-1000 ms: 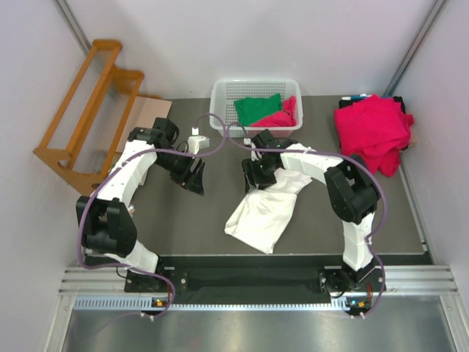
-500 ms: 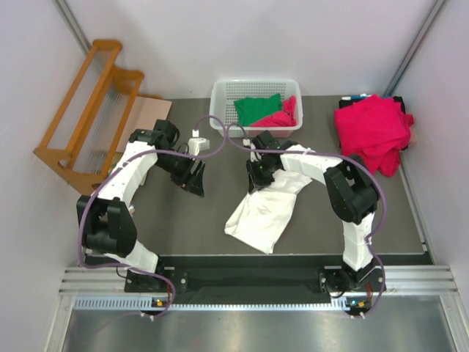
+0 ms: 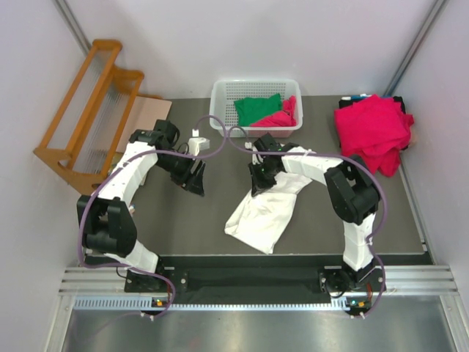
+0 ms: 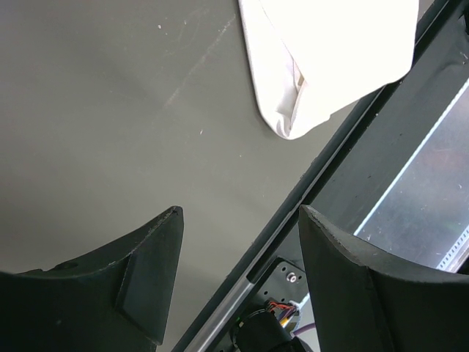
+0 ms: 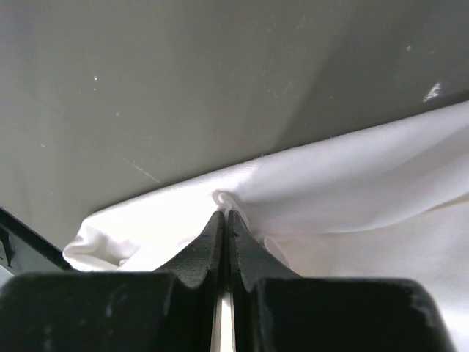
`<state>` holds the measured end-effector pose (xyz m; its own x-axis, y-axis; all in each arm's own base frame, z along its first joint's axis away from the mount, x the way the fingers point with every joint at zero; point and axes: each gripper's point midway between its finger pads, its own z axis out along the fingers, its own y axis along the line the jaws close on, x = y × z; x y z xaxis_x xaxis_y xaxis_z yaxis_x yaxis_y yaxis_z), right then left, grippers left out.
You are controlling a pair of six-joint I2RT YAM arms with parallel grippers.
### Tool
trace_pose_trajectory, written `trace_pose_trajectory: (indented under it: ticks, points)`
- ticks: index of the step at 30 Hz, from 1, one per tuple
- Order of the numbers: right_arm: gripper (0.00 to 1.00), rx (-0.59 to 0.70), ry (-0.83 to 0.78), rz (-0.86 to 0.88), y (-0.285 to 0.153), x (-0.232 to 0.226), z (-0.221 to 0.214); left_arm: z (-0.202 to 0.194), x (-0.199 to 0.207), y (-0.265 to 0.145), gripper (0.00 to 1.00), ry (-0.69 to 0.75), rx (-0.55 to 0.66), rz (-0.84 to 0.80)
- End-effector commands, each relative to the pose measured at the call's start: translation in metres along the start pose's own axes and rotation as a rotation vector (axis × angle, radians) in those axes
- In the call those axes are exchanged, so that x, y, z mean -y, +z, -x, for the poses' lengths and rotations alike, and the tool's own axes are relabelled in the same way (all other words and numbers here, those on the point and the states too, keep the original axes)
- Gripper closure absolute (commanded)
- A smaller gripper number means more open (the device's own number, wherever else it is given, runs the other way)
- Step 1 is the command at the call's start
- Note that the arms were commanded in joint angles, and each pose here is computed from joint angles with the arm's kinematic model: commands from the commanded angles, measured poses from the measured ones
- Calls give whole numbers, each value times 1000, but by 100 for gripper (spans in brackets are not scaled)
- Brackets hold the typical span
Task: Fold and stack the t-shirts
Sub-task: Fold the tshirt
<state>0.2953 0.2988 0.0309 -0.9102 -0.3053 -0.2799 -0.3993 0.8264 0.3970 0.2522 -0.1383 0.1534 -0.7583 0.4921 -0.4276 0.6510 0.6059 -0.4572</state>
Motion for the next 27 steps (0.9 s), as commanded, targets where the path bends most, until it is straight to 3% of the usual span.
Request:
trace_pose_trajectory:
  ticks: [1, 20, 27]
  points:
    - [100, 145, -30, 39, -37, -13, 38, 3, 0, 1, 31, 13, 18, -1]
    - [100, 290, 63, 6, -69, 25, 67, -3, -1, 9, 31, -3, -11, -30]
    - [100, 252, 88, 10, -48, 34, 60, -1, 1, 7, 31, 5, -13, -33]
